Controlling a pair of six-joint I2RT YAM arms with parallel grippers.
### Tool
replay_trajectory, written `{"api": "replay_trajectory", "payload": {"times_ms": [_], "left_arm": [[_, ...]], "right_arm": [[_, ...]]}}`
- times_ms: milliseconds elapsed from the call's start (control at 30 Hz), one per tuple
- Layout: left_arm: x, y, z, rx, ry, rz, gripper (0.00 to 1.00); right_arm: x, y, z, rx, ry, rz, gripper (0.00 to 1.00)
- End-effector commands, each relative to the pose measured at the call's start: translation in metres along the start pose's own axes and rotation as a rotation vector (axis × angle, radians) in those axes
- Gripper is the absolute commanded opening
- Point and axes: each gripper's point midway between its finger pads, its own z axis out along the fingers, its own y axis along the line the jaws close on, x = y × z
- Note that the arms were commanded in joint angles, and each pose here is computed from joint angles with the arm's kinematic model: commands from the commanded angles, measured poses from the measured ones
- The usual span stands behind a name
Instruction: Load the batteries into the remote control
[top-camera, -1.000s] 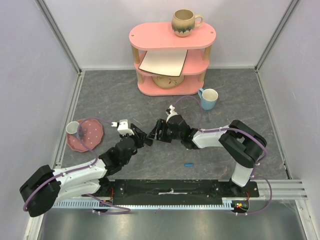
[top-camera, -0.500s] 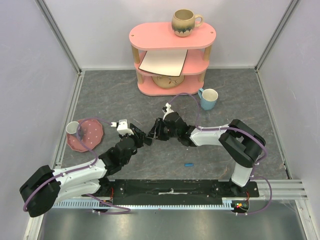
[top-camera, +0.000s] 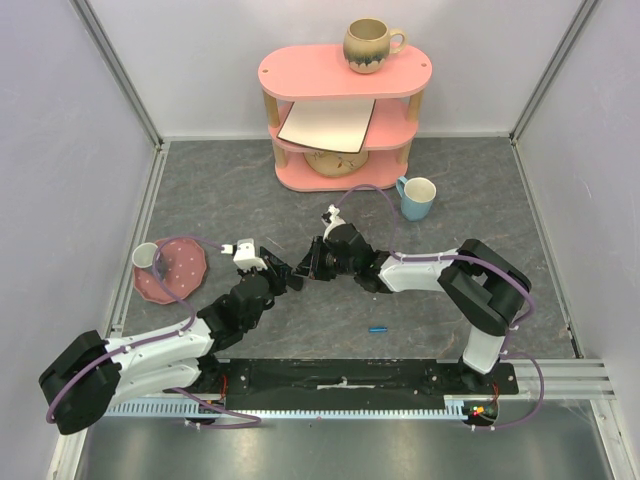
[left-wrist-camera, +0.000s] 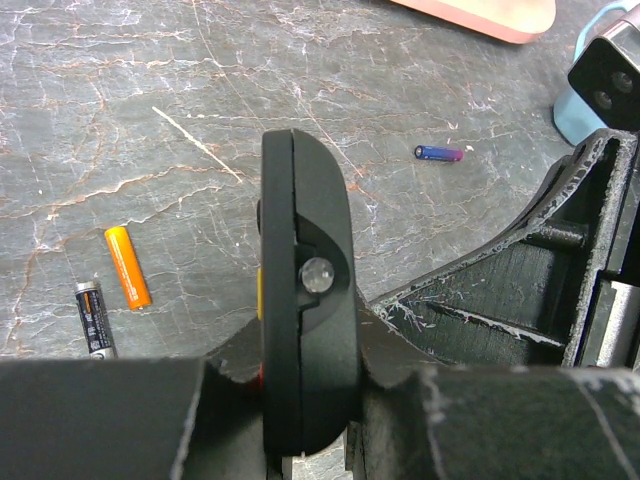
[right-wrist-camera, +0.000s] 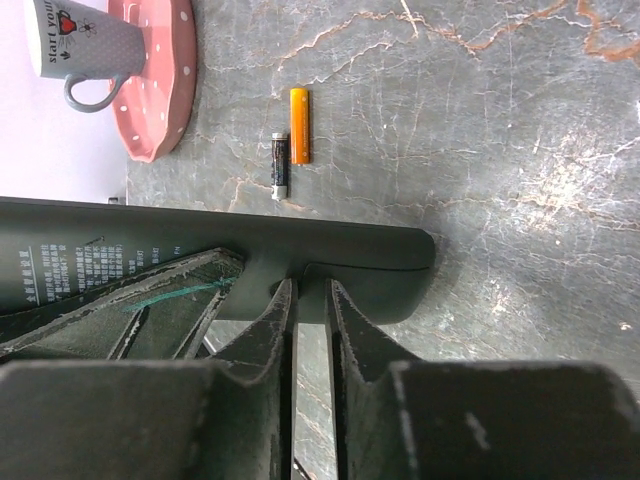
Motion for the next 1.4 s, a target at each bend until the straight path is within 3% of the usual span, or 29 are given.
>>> {"api": "replay_trajectory", "payload": {"times_ms": [0,500,1367], "left_arm": [[0.021,0.012,-0.005,-0.023,0.086,0.107,0.02],[0.019,0.014,-0.005,-0.037,0.082,0.108,0.02],[0.020,0.021,-0.005,-0.083,0.088,0.115,0.02]], "right_arm": [[0.052,-0.082,-0.004,0.272,0.148,-0.022,0.17],[0.053,-0.087,-0.010,0.279,0.147,-0.017,0.07],[0.048,-0.086,-0.023,0.270,0.128,-0.013,0.06]]}}
